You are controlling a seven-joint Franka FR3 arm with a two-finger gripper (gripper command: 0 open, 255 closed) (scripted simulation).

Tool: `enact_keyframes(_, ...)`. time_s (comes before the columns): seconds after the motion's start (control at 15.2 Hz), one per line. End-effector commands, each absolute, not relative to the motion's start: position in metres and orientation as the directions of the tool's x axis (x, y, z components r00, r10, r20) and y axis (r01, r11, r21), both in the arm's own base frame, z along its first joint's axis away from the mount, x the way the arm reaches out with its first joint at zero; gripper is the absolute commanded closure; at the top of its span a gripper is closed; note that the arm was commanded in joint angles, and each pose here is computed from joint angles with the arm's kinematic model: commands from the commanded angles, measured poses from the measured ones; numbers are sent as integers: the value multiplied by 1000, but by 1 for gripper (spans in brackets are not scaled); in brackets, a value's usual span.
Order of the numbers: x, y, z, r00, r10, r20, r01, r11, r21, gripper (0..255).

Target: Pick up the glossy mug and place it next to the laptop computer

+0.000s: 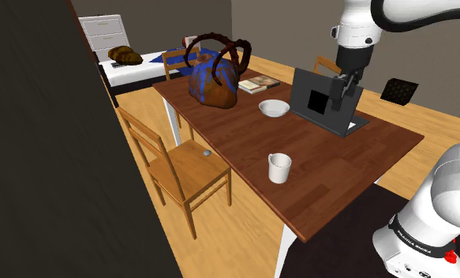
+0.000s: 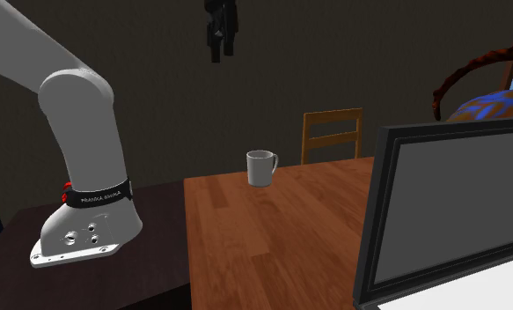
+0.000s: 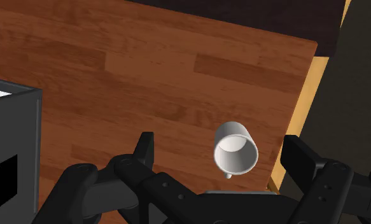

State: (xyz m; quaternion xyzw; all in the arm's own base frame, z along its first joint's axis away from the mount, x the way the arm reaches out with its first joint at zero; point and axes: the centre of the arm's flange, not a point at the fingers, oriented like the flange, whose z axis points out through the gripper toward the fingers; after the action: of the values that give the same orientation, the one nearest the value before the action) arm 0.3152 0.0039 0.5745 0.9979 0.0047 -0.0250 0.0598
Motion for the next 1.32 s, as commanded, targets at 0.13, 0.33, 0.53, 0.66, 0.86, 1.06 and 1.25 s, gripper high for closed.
enact_keyframes(0.13,326,10,552,999,3,-48,8,-993,115,0)
enact_keyframes(0.33,342,20,518,999,-2,-45,2,-994,108,0)
enact_keyframes(0.53,359,30,484,999,-8,-41,-4,-995,101,0)
enact_keyframes(0.66,370,37,461,999,-11,-39,-7,-995,96,0)
enact_keyframes(0.86,386,47,427,999,-17,-36,-13,-996,89,0)
enact_keyframes(1.06,403,58,394,999,-22,-32,-19,-996,82,0)
enact_keyframes(1.25,420,68,360,999,-27,-29,-25,-997,75,0)
